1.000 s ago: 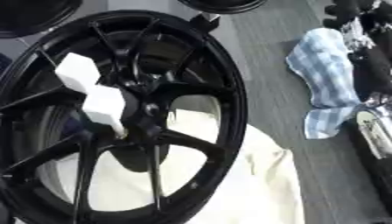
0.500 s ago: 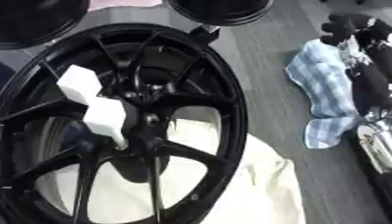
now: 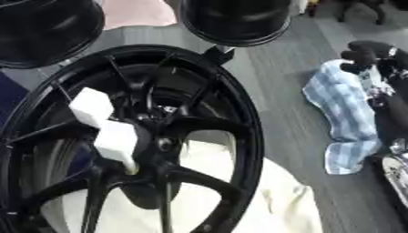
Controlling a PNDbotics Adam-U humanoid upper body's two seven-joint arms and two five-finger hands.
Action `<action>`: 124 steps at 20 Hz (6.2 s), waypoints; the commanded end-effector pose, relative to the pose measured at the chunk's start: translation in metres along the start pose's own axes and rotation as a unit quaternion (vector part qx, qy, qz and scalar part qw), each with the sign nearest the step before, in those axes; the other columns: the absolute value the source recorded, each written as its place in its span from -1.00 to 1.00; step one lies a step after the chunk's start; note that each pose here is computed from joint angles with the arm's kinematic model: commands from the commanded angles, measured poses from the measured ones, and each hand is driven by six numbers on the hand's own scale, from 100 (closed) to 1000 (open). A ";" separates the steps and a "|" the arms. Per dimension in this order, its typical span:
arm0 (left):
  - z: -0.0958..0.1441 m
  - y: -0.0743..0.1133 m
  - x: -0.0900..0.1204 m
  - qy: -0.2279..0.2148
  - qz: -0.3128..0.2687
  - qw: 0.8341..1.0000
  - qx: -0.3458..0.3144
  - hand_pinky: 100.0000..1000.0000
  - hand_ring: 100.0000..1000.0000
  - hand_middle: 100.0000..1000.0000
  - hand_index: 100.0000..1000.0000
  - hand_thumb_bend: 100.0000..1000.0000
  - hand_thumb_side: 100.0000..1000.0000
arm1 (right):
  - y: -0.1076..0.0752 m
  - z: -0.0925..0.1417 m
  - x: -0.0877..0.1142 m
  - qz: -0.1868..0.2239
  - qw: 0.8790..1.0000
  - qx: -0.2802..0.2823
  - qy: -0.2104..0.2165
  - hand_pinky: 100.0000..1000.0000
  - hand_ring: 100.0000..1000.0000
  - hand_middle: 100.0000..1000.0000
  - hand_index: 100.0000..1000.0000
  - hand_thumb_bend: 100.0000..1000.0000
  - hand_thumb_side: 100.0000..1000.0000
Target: Pull the pin out of the wheel hub.
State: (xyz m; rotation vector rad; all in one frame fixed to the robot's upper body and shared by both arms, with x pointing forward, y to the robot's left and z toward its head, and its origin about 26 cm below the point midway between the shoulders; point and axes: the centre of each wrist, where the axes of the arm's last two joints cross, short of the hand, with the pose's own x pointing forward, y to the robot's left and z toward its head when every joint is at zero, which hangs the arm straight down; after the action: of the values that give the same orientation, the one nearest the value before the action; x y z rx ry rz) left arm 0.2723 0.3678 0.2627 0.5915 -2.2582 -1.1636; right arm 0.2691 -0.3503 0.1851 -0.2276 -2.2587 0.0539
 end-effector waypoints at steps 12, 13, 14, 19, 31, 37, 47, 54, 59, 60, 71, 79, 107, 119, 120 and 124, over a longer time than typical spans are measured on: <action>-0.061 0.062 0.043 -0.088 -0.177 0.938 -0.286 0.72 0.63 0.44 0.65 -0.60 0.10 | -0.003 -0.003 0.008 0.024 0.999 0.012 -0.019 0.46 0.47 0.35 0.10 -0.63 -0.24; -0.063 0.063 0.044 -0.088 -0.182 0.932 -0.300 0.72 0.64 0.43 0.66 -0.59 0.11 | -0.002 -0.003 0.008 0.024 0.999 0.013 -0.019 0.46 0.47 0.35 0.10 -0.63 -0.24; -0.065 0.062 0.046 -0.087 -0.185 0.927 -0.314 0.73 0.64 0.43 0.67 -0.58 0.12 | -0.002 -0.003 0.008 0.024 0.999 0.014 -0.018 0.46 0.47 0.35 0.10 -0.62 -0.24; -0.072 0.058 0.050 -0.082 -0.204 0.903 -0.368 0.74 0.69 0.49 0.76 -0.39 0.12 | -0.001 -0.005 0.008 0.023 0.999 0.018 -0.022 0.46 0.47 0.35 0.10 -0.64 -0.24; -0.099 0.043 0.065 -0.129 -0.201 0.869 -0.433 0.77 0.75 0.54 0.82 -0.14 -0.08 | 0.002 -0.009 0.010 0.013 0.999 0.030 -0.021 0.47 0.47 0.35 0.10 -0.65 -0.24; -0.111 0.032 0.072 -0.135 -0.194 0.866 -0.440 0.78 0.77 0.59 0.81 -0.17 -0.11 | 0.003 -0.010 0.010 0.010 0.999 0.034 -0.020 0.47 0.47 0.35 0.10 -0.66 -0.23; -0.127 0.020 0.083 -0.089 -0.165 0.907 -0.377 0.74 0.73 0.50 0.68 -0.20 -0.18 | 0.006 -0.014 0.012 0.003 0.999 0.039 -0.023 0.47 0.47 0.35 0.10 -0.67 -0.22; -0.133 0.015 0.088 -0.049 -0.133 0.927 -0.347 0.73 0.71 0.48 0.70 -0.29 -0.21 | 0.008 -0.015 0.012 -0.001 0.999 0.043 -0.025 0.47 0.47 0.34 0.10 -0.67 -0.22; -0.138 0.016 0.091 -0.033 -0.124 0.937 -0.326 0.73 0.70 0.47 0.72 -0.34 -0.22 | 0.010 -0.017 0.013 -0.004 0.999 0.043 -0.027 0.47 0.47 0.34 0.10 -0.68 -0.22; -0.140 0.016 0.091 -0.030 -0.123 0.937 -0.324 0.73 0.70 0.47 0.71 -0.34 -0.22 | 0.010 -0.017 0.013 -0.005 0.999 0.044 -0.029 0.47 0.47 0.34 0.10 -0.68 -0.21; -0.146 0.012 0.068 0.025 -0.098 0.926 -0.364 0.74 0.71 0.47 0.73 -0.30 -0.17 | 0.013 -0.019 0.014 -0.011 0.998 0.044 -0.033 0.47 0.47 0.34 0.09 -0.68 -0.21; -0.148 0.010 0.061 0.043 -0.089 0.911 -0.401 0.76 0.75 0.53 0.76 -0.26 -0.26 | 0.015 -0.019 0.013 -0.014 0.998 0.043 -0.033 0.47 0.46 0.34 0.09 -0.70 -0.20; -0.146 0.008 0.053 0.035 -0.083 0.904 -0.418 0.66 0.51 0.12 0.49 -0.66 -0.35 | 0.016 -0.015 0.010 -0.012 0.999 0.029 -0.024 0.47 0.46 0.34 0.09 -0.72 -0.19; -0.145 0.012 0.058 0.020 -0.048 0.917 -0.396 0.54 0.26 -0.27 0.04 -0.95 -0.62 | 0.015 -0.013 0.009 -0.009 1.000 0.021 -0.018 0.48 0.46 0.35 0.09 -0.72 -0.20; -0.146 0.013 0.059 0.019 -0.045 0.918 -0.393 0.53 0.24 -0.30 -0.01 -0.97 -0.66 | 0.015 -0.013 0.009 -0.009 1.000 0.021 -0.018 0.48 0.46 0.35 0.09 -0.72 -0.20; -0.145 0.015 0.061 0.020 -0.038 0.927 -0.373 0.48 0.16 -0.45 -0.21 -0.86 -0.98 | 0.013 -0.013 0.009 -0.009 1.000 0.018 -0.019 0.48 0.46 0.35 0.09 -0.73 -0.20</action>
State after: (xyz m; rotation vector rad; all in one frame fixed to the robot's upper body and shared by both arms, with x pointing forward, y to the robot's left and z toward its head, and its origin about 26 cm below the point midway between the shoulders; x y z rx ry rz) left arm 0.3221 0.2464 0.3471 0.3182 -1.5418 -1.8890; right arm 0.2781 -0.3339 0.1907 -0.1679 -2.2690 0.0728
